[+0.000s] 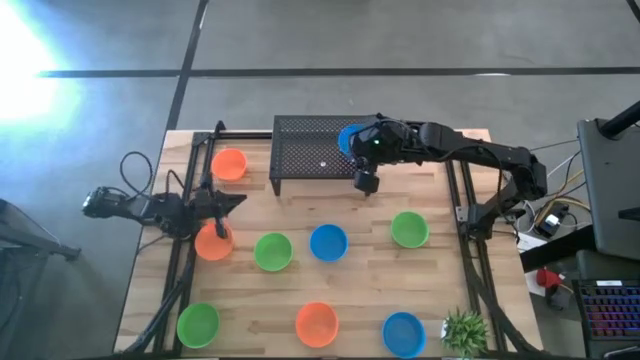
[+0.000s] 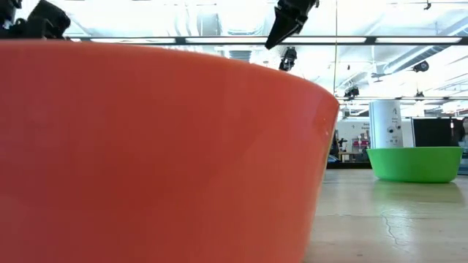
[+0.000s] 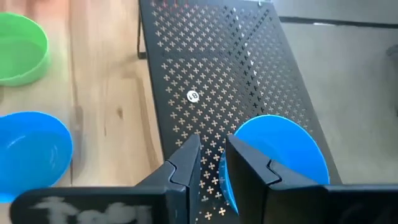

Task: Pick & Place Mini bowls
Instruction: Put the top orange bowl on the shelf

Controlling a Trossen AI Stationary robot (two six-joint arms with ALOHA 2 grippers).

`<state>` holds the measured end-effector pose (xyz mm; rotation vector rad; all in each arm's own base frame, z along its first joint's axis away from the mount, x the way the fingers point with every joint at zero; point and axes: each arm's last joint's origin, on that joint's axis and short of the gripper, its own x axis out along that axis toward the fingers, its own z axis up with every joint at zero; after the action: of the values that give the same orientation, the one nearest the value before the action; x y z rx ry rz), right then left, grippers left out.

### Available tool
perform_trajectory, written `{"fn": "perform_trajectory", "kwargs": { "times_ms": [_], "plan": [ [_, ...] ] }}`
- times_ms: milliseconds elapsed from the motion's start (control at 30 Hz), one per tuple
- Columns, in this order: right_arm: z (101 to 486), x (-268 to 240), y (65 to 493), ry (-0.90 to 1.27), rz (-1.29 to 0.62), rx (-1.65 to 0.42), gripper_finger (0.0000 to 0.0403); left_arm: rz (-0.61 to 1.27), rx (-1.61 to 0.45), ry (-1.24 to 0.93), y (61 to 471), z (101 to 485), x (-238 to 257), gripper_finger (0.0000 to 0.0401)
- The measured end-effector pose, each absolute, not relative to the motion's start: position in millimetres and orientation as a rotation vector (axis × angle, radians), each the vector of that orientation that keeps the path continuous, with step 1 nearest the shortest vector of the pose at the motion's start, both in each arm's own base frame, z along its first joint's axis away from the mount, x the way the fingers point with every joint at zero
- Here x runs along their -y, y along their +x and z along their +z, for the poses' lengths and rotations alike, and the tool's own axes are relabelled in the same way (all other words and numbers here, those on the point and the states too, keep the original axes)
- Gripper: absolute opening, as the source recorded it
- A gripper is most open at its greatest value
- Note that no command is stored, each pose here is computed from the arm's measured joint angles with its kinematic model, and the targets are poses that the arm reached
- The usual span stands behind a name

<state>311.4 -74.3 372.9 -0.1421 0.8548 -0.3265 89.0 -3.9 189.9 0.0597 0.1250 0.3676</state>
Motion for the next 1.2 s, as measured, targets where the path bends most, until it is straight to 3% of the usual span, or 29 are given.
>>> {"fn": "perform_trajectory", "kwargs": {
  "times_ms": [533,1200],
  "plan": [
    [398,65,289,-0.125,-0.336,-0.758,0.0072,0.649,-0.222,-0.106,71,239,-6,0.0000],
    [406,59,282,-0.108,-0.333,-0.721,0.0061,0.768,-0.551,-0.265,74,277,-7,0.0000]
  ]
}}
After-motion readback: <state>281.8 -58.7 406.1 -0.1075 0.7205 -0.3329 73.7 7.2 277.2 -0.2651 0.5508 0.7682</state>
